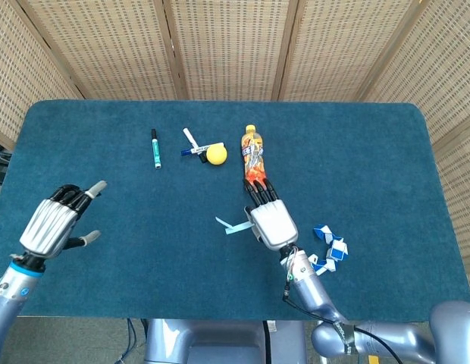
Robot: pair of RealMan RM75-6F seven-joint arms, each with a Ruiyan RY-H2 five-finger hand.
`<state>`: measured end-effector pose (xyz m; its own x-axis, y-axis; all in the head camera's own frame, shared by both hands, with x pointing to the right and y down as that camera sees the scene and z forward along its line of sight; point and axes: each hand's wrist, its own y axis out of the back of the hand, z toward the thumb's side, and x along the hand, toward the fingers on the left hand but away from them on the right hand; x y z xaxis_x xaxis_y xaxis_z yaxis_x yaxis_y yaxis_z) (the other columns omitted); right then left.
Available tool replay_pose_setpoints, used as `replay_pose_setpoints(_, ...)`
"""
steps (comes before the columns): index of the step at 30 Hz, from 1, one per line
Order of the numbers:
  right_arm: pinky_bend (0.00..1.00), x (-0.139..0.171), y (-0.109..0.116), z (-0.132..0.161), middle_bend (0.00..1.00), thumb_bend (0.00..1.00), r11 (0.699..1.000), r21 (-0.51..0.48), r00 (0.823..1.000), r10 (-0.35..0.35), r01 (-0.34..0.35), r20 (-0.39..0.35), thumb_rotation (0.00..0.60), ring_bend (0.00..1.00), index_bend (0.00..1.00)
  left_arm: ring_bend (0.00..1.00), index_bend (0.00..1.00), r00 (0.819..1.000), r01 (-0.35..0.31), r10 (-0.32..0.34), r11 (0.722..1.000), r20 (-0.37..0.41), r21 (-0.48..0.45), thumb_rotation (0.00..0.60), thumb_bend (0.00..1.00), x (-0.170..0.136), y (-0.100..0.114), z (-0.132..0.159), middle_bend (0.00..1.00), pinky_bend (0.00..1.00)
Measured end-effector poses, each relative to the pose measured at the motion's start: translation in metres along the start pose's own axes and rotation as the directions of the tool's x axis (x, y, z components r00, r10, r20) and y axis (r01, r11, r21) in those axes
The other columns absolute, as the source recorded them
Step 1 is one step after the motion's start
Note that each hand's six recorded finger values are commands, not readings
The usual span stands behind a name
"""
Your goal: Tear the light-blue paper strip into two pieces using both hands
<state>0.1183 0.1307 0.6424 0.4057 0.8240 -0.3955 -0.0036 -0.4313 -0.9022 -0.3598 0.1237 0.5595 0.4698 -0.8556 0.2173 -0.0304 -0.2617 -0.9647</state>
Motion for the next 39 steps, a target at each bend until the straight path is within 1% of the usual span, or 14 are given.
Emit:
replay_pose_setpoints(2, 0.00, -0.001, 0.003, 0.002, 0.00, 0.47, 1.000, 0.000, 1.000, 0.005, -0.005, 0.005, 0.600, 0.00, 0.63, 0.94, 0.27, 0.997, -0.038, 0.036, 0.999, 0.071, 0.018, 0.600, 0.00, 0.023, 0.000, 0.013, 0.87, 0.87)
replay_pose_setpoints(3, 0.00, -0.002, 0.004, 0.004, 0.00, 0.47, 1.000, -0.001, 1.000, 0.008, -0.008, 0.009, 0.600, 0.00, 0.63, 0.98, 0.29, 0.994, -0.051, 0.049, 0.998, 0.101, 0.022, 0.600, 0.00, 0.033, 0.000, 0.019, 0.91, 0.91)
replay_pose_setpoints(4, 0.00, -0.003, 0.005, 0.005, 0.00, 0.47, 1.000, -0.002, 1.000, 0.010, -0.010, 0.012, 0.600, 0.00, 0.63, 0.99, 0.29, 0.990, -0.063, 0.059, 0.998, 0.130, 0.025, 0.600, 0.00, 0.042, -0.001, 0.025, 0.92, 0.93)
replay_pose_setpoints(5, 0.00, -0.004, 0.005, 0.006, 0.00, 0.47, 1.000, -0.005, 1.000, 0.012, -0.012, 0.014, 0.600, 0.00, 0.63, 1.00, 0.31, 0.984, -0.075, 0.069, 0.997, 0.165, 0.027, 0.600, 0.00, 0.053, -0.001, 0.034, 0.93, 0.94)
replay_pose_setpoints(8, 0.00, -0.006, 0.006, 0.010, 0.00, 0.47, 1.000, -0.012, 1.000, 0.019, -0.019, 0.021, 0.600, 0.00, 0.63, 1.00, 0.32, 0.970, -0.082, 0.079, 0.997, 0.228, 0.006, 0.600, 0.00, 0.078, -0.007, 0.057, 0.94, 0.94)
replay_pose_setpoints(12, 0.00, -0.010, 0.007, 0.015, 0.00, 0.47, 1.000, -0.006, 0.999, 0.023, -0.022, 0.030, 0.600, 0.00, 0.64, 1.00, 0.35, 0.960, -0.065, 0.065, 0.998, 0.271, -0.011, 0.600, 0.00, 0.107, -0.018, 0.082, 0.95, 0.94)
replay_pose_setpoints(15, 0.00, -0.012, 0.007, 0.017, 0.00, 0.48, 1.000, -0.009, 0.999, 0.026, -0.026, 0.039, 0.600, 0.00, 0.64, 1.00, 0.36, 0.959, -0.047, 0.050, 0.999, 0.280, -0.018, 0.600, 0.00, 0.121, -0.026, 0.095, 0.95, 0.94)
replay_pose_setpoints(17, 0.00, -0.013, 0.007, 0.017, 0.00, 0.49, 0.999, -0.013, 0.999, 0.031, -0.030, 0.044, 0.600, 0.00, 0.64, 1.00, 0.38, 0.958, -0.037, 0.043, 0.999, 0.284, -0.026, 0.600, 0.01, 0.127, -0.030, 0.102, 0.95, 0.94)
replay_pose_setpoints(21, 0.00, -0.014, 0.007, 0.021, 0.00, 0.50, 0.999, -0.027, 0.998, 0.038, -0.037, 0.048, 0.600, 0.00, 0.64, 1.00, 0.44, 0.957, -0.020, 0.035, 0.998, 0.287, -0.056, 0.600, 0.08, 0.133, -0.036, 0.109, 0.95, 0.94)
replay_pose_setpoints(26, 0.00, -0.012, 0.007, 0.024, 0.00, 0.51, 0.999, -0.031, 0.999, 0.038, -0.037, 0.038, 0.600, 0.00, 0.64, 1.00, 0.45, 0.953, 0.031, 0.003, 0.994, 0.304, -0.106, 0.600, 0.12, 0.132, -0.050, 0.118, 0.95, 0.94)
replay_pose_setpoints(29, 0.00, -0.012, 0.007, 0.025, 0.00, 0.52, 0.999, -0.030, 0.999, 0.036, -0.035, 0.037, 0.600, 0.00, 0.64, 1.00, 0.45, 0.949, 0.051, -0.016, 0.993, 0.316, -0.104, 0.600, 0.13, 0.131, -0.058, 0.122, 0.95, 0.94)
replay_pose_setpoints(34, 0.00, -0.011, 0.006, 0.024, 0.00, 0.52, 0.999, -0.033, 0.998, 0.039, -0.038, 0.040, 0.600, 0.00, 0.64, 1.00, 0.47, 0.946, 0.063, -0.025, 0.992, 0.322, -0.107, 0.600, 0.16, 0.131, -0.064, 0.129, 0.95, 0.94)
replay_pose_setpoints(36, 0.00, -0.011, 0.006, 0.024, 0.00, 0.52, 0.999, -0.033, 0.998, 0.039, -0.038, 0.040, 0.600, 0.00, 0.64, 1.00, 0.48, 0.945, 0.066, -0.028, 0.992, 0.327, -0.106, 0.600, 0.20, 0.132, -0.066, 0.133, 0.95, 0.94)
replay_pose_setpoints(39, 0.00, -0.011, 0.006, 0.024, 0.00, 0.52, 0.999, -0.034, 0.998, 0.040, -0.038, 0.040, 0.600, 0.00, 0.64, 1.00, 0.49, 0.944, 0.076, -0.037, 0.991, 0.329, -0.107, 0.600, 0.23, 0.132, -0.069, 0.137, 0.95, 0.94)
